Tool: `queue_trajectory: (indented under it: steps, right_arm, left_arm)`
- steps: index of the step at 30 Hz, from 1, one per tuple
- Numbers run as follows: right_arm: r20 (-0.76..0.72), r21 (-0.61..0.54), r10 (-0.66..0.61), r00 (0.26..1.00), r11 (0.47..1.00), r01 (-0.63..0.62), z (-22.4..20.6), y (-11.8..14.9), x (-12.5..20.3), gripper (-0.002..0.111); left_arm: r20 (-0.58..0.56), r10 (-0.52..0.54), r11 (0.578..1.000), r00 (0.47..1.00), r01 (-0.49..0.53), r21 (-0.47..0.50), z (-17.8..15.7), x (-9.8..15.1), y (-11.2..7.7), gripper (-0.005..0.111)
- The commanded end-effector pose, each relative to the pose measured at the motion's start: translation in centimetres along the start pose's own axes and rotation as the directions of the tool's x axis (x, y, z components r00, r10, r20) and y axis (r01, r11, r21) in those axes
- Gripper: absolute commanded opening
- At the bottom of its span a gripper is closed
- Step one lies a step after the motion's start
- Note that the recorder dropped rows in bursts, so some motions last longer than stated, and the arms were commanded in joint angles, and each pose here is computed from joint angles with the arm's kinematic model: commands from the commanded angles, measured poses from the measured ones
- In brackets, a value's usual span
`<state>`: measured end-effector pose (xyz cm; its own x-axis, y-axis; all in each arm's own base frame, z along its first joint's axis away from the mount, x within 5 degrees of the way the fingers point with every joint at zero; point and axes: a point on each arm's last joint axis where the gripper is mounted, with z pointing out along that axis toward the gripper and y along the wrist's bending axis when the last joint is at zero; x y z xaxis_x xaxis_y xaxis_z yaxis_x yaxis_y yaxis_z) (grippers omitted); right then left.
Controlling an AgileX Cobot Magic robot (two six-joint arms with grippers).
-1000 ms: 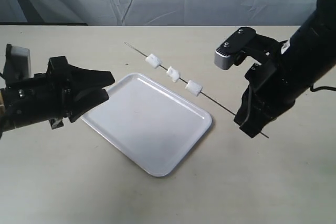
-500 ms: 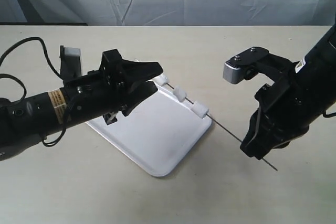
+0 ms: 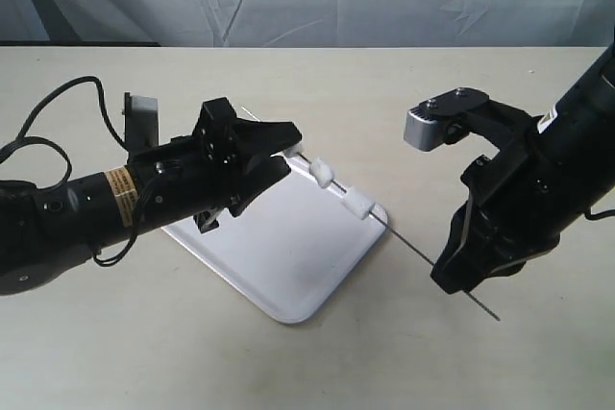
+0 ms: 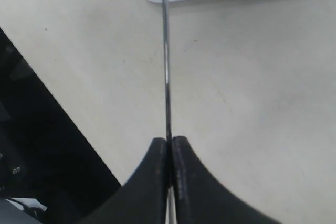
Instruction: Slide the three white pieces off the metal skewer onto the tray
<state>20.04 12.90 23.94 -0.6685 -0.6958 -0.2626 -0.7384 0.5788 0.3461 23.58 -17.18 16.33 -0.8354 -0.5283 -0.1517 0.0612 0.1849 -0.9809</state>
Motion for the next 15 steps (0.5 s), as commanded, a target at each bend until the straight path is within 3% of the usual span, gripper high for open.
queue_trajectory:
  steps: [1,4,11,15]
  right_arm:
    - [0.002,-0.01,-0.009,1.0,1.0,0.009,-0.16,0.29,0.16,-0.001]
    - [0.0,-0.011,-0.009,1.0,1.0,0.009,-0.16,0.3,0.17,-0.001]
    - [-0.011,-0.007,-0.014,1.0,1.0,0.014,-0.16,0.25,0.27,-0.001]
    - [-0.012,-0.002,-0.016,1.0,1.0,0.016,-0.16,0.21,0.28,-0.001]
  left_arm:
    - [-0.007,0.023,0.999,1.0,-0.022,0.031,0.49,-0.18,-0.56,0.046]
    - [-0.021,0.042,0.998,0.999,-0.041,0.052,0.87,-0.33,-1.04,0.042]
    - [-0.03,0.054,0.997,0.998,-0.052,0.063,1.19,-0.48,-1.41,0.019]
    - [-0.03,0.054,0.997,0.998,-0.052,0.061,1.19,-0.48,-1.39,0.019]
